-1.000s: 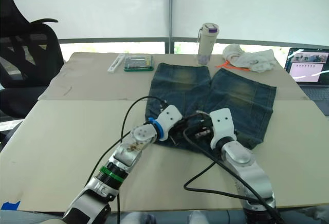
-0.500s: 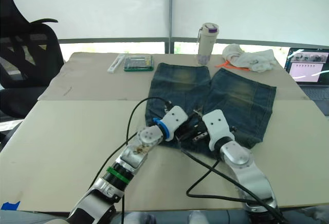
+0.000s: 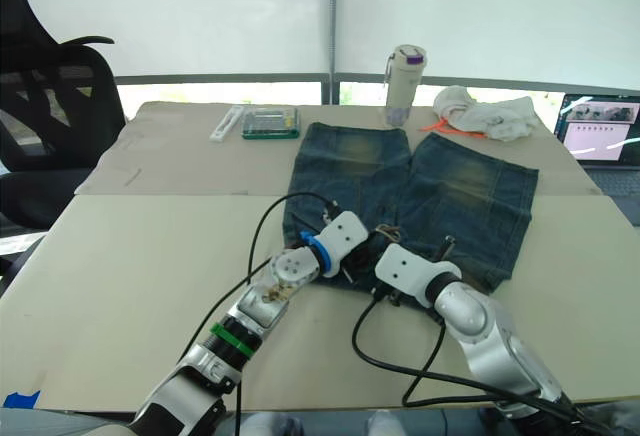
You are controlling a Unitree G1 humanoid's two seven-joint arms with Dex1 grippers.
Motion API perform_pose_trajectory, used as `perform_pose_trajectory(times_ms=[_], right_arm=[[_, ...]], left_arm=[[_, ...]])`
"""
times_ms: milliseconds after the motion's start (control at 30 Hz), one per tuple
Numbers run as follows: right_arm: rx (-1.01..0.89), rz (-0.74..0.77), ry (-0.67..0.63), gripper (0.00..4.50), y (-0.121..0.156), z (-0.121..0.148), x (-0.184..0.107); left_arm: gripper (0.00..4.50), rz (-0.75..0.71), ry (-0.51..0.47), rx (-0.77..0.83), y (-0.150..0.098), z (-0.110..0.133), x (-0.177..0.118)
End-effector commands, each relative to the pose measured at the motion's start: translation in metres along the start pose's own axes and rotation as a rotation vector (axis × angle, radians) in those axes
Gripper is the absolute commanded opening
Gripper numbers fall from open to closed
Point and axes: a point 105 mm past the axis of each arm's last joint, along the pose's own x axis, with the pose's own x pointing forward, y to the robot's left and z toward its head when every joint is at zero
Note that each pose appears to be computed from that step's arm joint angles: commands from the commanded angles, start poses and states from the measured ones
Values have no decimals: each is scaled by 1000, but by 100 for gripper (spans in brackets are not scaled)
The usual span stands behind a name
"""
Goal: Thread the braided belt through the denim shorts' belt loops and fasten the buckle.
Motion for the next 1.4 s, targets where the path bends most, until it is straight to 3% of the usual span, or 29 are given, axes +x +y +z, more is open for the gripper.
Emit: perform_pose_trajectory(times_ms=[33,300,467,733,867,967,1067,1167,1267,1400], right_arm=[[36,28,-129,1,6,28,1],[-111,104,-161,1,17,23,-5],[-62,125,-189,1,19,23,-10],[436,75,-122,280,-12,9,-36],[675,-30,-126,280,-33,3,-41],[1050,-143,-132,280,-39,-2,-34],[1290,-208,-100,280,-37,-8,-26],[1464,-232,-97,280,-33,-6,-18],[1523,-266,-79,280,-33,-7,-14],[1581,-249,-104,157,-33,-1,-10]], left_arm=[[0,-14,-101,38,-7,24,4],[0,-64,-122,115,-25,20,2],[0,-37,-114,108,-23,16,0],[0,-13,-103,117,-21,9,-1],[0,-11,-102,121,-21,8,-1],[0,-8,-104,126,-21,8,0],[0,-7,-109,136,-21,9,0],[0,-11,-113,148,-22,9,0],[0,-13,-116,153,-23,10,0],[0,-12,-116,155,-22,10,0]])
